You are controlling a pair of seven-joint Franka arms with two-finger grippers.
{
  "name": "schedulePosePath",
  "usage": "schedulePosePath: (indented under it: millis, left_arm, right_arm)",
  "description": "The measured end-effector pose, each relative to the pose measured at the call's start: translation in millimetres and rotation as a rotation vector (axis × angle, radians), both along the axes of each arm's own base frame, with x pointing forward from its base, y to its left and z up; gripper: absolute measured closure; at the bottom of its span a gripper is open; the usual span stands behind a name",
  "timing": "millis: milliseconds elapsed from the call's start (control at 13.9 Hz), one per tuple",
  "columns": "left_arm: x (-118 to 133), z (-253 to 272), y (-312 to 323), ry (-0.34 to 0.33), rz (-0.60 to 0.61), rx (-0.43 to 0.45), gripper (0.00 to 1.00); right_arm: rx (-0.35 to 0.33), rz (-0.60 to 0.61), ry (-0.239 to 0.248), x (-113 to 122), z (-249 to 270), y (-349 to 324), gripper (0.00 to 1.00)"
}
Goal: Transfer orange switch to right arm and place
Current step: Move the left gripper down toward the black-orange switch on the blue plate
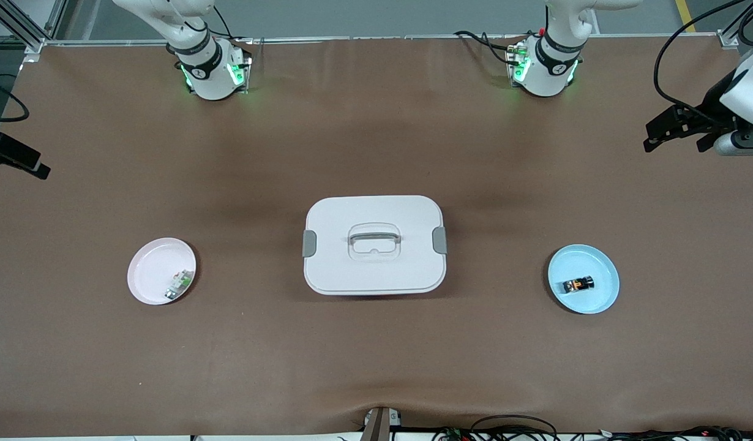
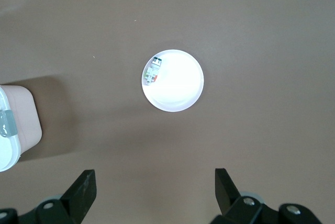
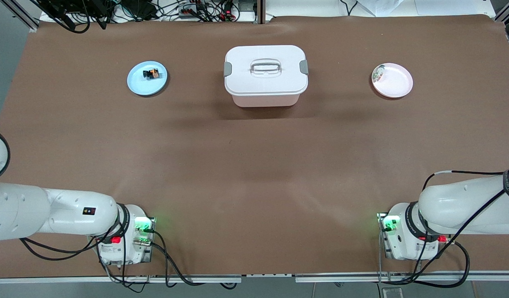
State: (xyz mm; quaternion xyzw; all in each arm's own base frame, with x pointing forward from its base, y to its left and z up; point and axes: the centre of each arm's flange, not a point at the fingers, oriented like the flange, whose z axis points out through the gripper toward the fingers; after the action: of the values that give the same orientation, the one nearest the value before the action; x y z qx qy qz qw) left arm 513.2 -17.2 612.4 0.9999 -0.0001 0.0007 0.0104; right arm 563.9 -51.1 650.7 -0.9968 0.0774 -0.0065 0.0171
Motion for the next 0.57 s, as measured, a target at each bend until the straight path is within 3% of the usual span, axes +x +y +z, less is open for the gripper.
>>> schedulePosePath:
  millis: [574]
  left_arm:
    - [2.1,-3.8,1.2,0.007,0.004,0.001,0.0]
  right_arm:
    - [0.009,0.0,0.004,-1.4,-1.5,-10.9,0.0]
